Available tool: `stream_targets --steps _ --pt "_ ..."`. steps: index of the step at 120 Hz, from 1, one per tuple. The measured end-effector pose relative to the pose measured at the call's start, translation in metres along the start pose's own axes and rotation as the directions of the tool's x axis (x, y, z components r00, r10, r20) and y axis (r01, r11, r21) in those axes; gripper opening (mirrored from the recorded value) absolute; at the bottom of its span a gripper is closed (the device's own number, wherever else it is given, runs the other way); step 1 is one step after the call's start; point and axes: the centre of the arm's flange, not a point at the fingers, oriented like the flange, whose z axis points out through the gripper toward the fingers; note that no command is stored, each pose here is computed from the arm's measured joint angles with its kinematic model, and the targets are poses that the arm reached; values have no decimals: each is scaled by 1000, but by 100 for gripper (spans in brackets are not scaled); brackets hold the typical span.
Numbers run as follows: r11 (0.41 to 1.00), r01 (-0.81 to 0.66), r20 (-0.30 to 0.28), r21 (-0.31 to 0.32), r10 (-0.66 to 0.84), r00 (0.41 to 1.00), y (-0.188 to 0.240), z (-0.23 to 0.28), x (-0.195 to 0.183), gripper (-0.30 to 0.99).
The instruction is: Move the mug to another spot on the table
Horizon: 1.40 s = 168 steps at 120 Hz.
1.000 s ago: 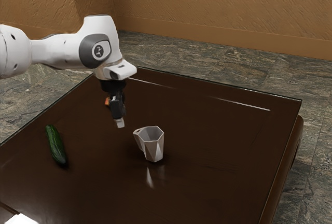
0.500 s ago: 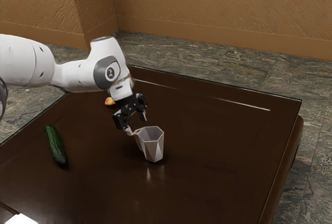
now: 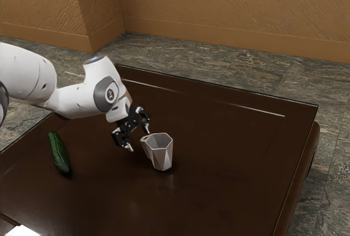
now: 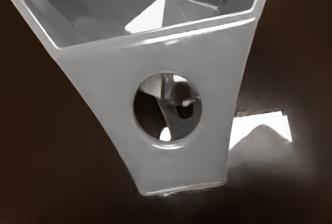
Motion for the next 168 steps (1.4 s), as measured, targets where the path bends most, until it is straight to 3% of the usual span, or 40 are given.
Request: stream_targets --steps 52,96,136,155,168 --pt "994 104 29 36 -105 994 11 12 10 69" --pt "983 178 25 55 -179 983 7 10 30 63" --pt "968 244 21 59 -245 969 6 11 33 35" --pt "961 268 18 65 -270 963 5 8 34 12" --pt "955 286 11 84 -288 958 3 -6 33 7"
